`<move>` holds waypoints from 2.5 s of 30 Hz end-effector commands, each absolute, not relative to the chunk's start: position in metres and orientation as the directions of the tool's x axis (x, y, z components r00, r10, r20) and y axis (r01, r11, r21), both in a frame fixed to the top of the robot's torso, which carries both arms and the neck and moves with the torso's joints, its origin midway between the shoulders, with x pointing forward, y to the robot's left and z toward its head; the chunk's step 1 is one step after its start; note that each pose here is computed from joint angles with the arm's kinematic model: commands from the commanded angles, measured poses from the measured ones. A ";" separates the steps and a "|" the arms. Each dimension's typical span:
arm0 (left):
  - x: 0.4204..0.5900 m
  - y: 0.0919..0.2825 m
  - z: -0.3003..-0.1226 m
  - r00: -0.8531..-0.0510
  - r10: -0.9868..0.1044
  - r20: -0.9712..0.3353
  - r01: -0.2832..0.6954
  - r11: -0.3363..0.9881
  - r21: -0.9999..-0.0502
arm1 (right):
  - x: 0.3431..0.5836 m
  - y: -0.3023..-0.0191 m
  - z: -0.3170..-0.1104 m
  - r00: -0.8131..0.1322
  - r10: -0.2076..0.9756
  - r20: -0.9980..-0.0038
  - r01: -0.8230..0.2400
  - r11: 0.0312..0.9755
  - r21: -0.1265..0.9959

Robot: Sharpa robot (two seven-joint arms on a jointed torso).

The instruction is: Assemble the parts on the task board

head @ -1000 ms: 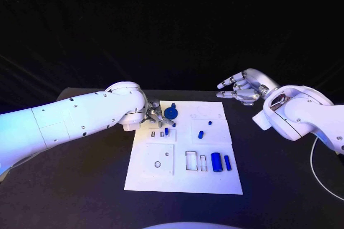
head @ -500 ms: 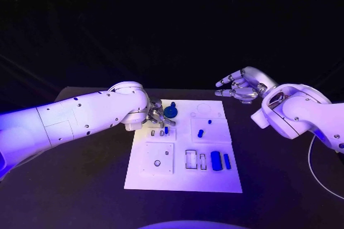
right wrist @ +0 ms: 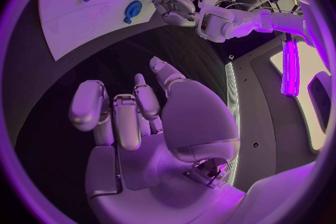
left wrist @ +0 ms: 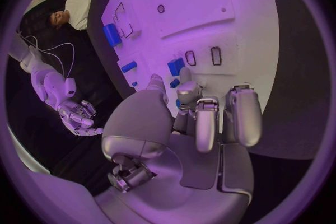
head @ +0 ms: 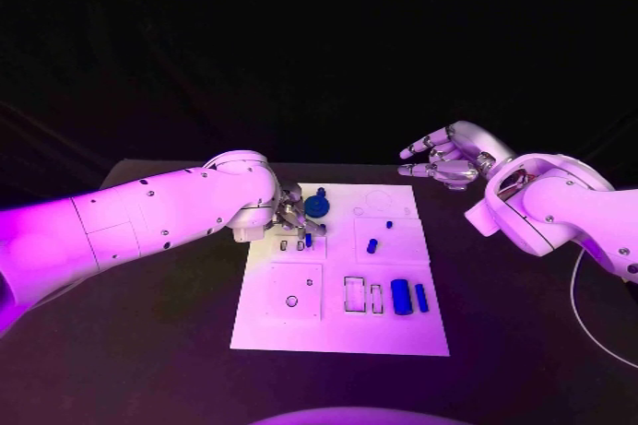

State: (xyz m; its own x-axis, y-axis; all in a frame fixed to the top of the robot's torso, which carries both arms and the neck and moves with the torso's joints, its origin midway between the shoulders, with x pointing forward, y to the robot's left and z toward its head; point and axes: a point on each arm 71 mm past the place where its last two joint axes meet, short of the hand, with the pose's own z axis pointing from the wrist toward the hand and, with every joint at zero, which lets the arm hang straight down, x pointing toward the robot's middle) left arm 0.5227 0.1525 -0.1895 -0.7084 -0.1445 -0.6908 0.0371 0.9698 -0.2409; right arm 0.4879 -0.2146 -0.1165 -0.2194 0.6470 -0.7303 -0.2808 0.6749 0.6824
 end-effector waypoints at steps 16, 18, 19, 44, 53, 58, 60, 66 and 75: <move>0.521 0.150 -0.192 -0.731 -0.122 -0.672 0.054 0.970 -0.235 | 0.488 -0.214 -0.116 -0.215 0.642 -0.736 -0.289 0.678 0.676; 0.521 0.150 -0.193 -0.732 -0.121 -0.671 0.056 0.970 -0.236 | 0.488 -0.214 -0.116 -0.217 0.642 -0.735 -0.289 0.677 0.676; 0.521 0.149 -0.193 -0.732 -0.120 -0.671 0.056 0.970 -0.236 | 0.488 -0.213 -0.116 -0.217 0.642 -0.735 -0.289 0.677 0.676; 0.521 0.147 -0.196 -0.737 -0.125 -0.664 0.055 0.968 -0.244 | 0.489 -0.212 -0.117 -0.227 0.638 -0.735 -0.288 0.677 0.677; 0.522 0.147 -0.195 -0.728 -0.156 -0.668 0.042 0.962 -0.271 | 0.489 -0.211 -0.117 -0.230 0.634 -0.738 -0.289 0.680 0.674; 0.522 0.148 -0.195 -0.727 -0.170 -0.665 0.037 0.958 -0.285 | 0.489 -0.211 -0.118 -0.231 0.633 -0.739 -0.289 0.681 0.673; 0.522 0.148 -0.195 -0.731 -0.174 -0.659 0.034 0.956 -0.290 | 0.489 -0.211 -0.118 -0.231 0.633 -0.739 -0.289 0.680 0.674; 0.521 0.150 -0.197 -0.750 -0.175 -0.638 0.031 0.954 -0.298 | 0.489 -0.211 -0.118 -0.236 0.636 -0.735 -0.286 0.677 0.678; 0.517 0.156 -0.196 -0.762 -0.220 -0.609 0.004 0.939 -0.345 | 0.489 -0.211 -0.119 -0.241 0.637 -0.732 -0.284 0.675 0.681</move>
State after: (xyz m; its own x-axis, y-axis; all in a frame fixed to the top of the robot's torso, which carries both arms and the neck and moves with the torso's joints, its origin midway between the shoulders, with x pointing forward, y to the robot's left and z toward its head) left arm 0.5189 0.1588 -0.1960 -0.7458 -0.1988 -0.6358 0.0049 0.9527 -0.3037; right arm 0.4894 -0.2122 -0.1186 -0.2328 0.6414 -0.7310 -0.2790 0.6760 0.6820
